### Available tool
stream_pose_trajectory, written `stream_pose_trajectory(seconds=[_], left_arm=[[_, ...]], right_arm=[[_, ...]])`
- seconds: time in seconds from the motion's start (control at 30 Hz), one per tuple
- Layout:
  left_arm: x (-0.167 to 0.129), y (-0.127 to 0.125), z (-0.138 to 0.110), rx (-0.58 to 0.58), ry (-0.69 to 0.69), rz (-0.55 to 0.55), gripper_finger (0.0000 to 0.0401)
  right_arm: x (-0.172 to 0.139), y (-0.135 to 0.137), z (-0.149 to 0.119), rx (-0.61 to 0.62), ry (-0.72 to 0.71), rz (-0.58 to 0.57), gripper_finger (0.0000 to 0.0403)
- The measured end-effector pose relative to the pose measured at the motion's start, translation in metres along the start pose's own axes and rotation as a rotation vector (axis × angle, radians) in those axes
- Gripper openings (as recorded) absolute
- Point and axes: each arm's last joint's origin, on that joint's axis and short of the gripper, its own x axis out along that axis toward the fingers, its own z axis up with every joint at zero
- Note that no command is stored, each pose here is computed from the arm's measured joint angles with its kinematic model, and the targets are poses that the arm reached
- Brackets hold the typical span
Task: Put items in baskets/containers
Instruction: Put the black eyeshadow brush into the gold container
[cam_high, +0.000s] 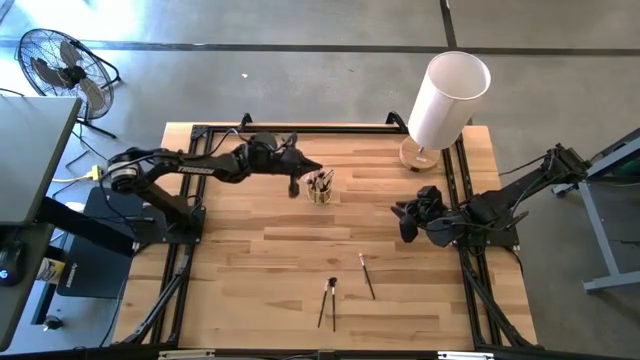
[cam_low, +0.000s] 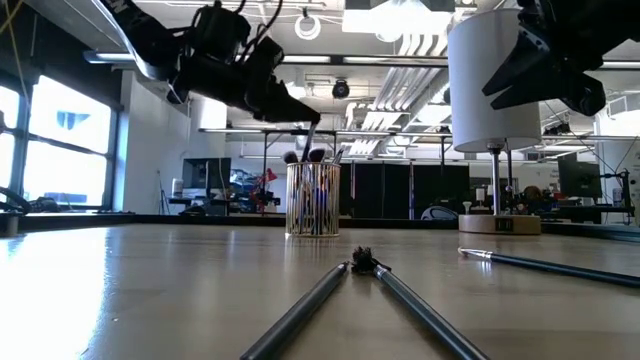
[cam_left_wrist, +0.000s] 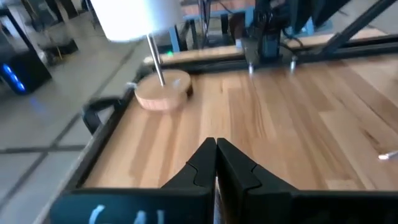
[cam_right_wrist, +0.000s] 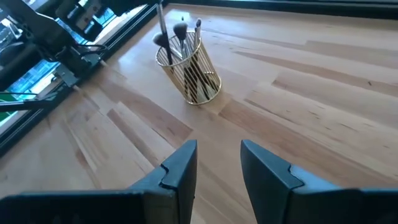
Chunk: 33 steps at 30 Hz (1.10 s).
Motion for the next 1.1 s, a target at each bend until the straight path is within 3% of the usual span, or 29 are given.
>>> stream_pose_trajectory(seconds=[0.27,0.63,0.73,0.83,1.0,1.1], left_arm=[[0.006,-0.001,-0.008,-0.056,0.019,-0.022,0.0034],[0.009,-0.003,-0.004,-0.175,0.013,-0.003,0.0171],[0.009,-0.008,0.017,-0.225,-0.037,0.01,0.0183],[0.006,-0.023,0.055,-0.179,-0.121,0.062,0.0185],[0.008,-0.071,0.099,-0.025,0.077,0.165,0.0185],[-0.002,-0.098,0.127,-0.058,0.167,0.2,0.0185]], right_arm=[[0.0,0.0,0.0,-0.004,0.014,0.006,0.0119],[0.0,0.0,-0.001,-0.051,0.04,0.018,0.0119],[0.0,0.0,-0.001,-0.053,0.04,0.018,0.0119],[0.0,0.0,-0.001,-0.063,0.041,0.018,0.0119],[0.0,0.0,-0.002,-0.148,0.043,0.021,0.0119],[0.0,0.0,-0.002,-0.22,0.06,0.033,0.0119]])
